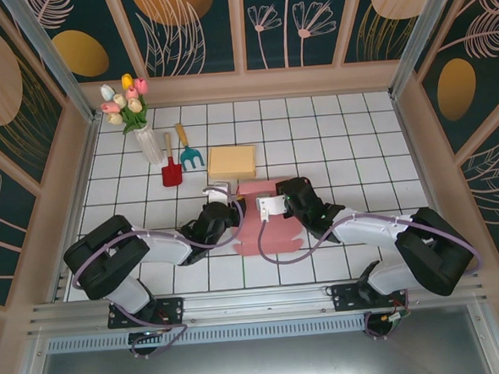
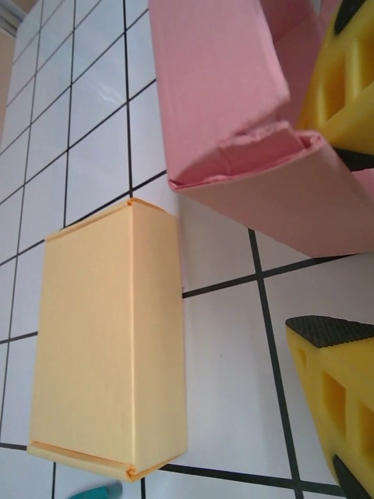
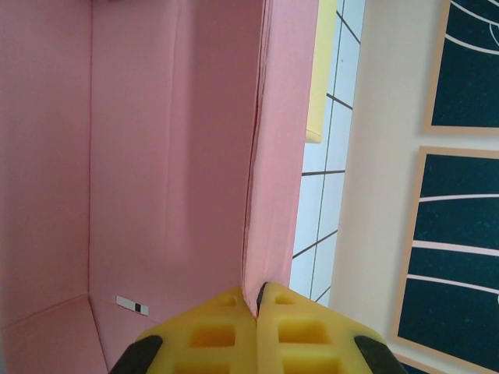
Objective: Fold the paper box
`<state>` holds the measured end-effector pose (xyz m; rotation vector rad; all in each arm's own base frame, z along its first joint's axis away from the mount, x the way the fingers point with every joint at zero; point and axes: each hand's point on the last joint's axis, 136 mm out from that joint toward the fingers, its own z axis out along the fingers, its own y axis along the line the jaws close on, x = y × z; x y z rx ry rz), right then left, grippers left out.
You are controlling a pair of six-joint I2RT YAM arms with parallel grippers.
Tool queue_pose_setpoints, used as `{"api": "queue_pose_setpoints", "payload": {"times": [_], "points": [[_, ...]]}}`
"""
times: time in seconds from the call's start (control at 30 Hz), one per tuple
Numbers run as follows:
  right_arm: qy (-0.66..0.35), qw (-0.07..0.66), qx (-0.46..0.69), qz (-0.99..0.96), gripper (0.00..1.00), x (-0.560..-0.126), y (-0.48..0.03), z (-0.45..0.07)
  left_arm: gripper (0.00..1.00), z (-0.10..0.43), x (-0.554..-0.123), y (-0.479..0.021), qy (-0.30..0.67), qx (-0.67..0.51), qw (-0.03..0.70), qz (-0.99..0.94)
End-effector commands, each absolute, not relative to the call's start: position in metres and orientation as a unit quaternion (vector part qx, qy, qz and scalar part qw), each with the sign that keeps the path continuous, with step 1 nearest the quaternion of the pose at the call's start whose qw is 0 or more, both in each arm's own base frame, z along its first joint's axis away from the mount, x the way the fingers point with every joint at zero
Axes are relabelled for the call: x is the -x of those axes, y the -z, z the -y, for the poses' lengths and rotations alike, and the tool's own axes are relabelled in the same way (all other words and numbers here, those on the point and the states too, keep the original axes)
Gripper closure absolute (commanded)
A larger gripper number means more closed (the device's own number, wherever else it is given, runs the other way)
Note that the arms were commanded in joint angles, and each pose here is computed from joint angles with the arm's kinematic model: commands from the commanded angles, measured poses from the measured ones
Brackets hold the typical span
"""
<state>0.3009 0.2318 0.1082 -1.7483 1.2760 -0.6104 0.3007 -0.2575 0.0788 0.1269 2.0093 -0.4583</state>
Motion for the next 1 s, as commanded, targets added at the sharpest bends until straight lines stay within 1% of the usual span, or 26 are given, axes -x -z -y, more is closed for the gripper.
{"api": "queue_pose_setpoints", "payload": {"times": [0.0,0.2,0.4,0.43,0.47,0.53,0.57,0.6,0.67,0.73,0.77,0.8,0.9,0.97], "points": [[0.228,0.324,0.743,-0.539,1.0,-0.277,-0.054,-0.201,0.47,0.258,-0.308,-0.082,0.183,-0.051,0.518,-0.834],[0.227,0.324,0.744,-0.539,1.0,-0.277,-0.054,-0.202,0.5,0.268,-0.317,-0.067,0.168,-0.059,0.514,-0.839],[0.224,0.318,0.747,-0.54,1.0,-0.275,-0.051,-0.201,0.54,0.255,-0.335,-0.068,0.116,-0.018,0.54,-0.833],[0.225,0.316,0.747,-0.54,1.0,-0.276,-0.051,-0.201,0.57,0.252,-0.336,-0.071,0.112,-0.007,0.546,-0.83],[0.224,0.317,0.746,-0.541,1.0,-0.276,-0.051,-0.201,0.62,0.25,-0.337,-0.073,0.109,0.001,0.55,-0.828],[0.224,0.317,0.746,-0.541,1.0,-0.276,-0.051,-0.201,0.81,0.241,-0.338,-0.072,0.097,0.026,0.553,-0.827],[0.224,0.317,0.745,-0.542,1.0,-0.277,-0.051,-0.201,0.88,0.236,-0.338,-0.07,0.087,0.039,0.553,-0.828],[0.224,0.315,0.746,-0.543,1.0,-0.276,-0.05,-0.2,0.92,0.229,-0.339,-0.067,0.075,0.053,0.552,-0.829],[0.224,0.315,0.745,-0.545,1.0,-0.277,-0.05,-0.2,0.95,0.219,-0.338,-0.062,0.055,0.073,0.551,-0.829],[0.223,0.314,0.745,-0.545,1.0,-0.276,-0.05,-0.2,0.94,0.214,-0.336,-0.057,0.046,0.08,0.55,-0.83],[0.223,0.314,0.744,-0.545,1.0,-0.276,-0.05,-0.2,0.91,0.214,-0.336,-0.055,0.044,0.078,0.548,-0.831],[0.223,0.314,0.744,-0.546,1.0,-0.276,-0.05,-0.2,0.86,0.215,-0.335,-0.053,0.045,0.07,0.546,-0.834],[0.223,0.316,0.743,-0.547,1.0,-0.277,-0.051,-0.201,0.64,0.229,-0.333,-0.052,0.073,0.032,0.544,-0.835],[0.222,0.315,0.742,-0.548,1.0,-0.276,-0.051,-0.201,0.54,0.235,-0.33,-0.051,0.09,0.016,0.54,-0.837]]}}
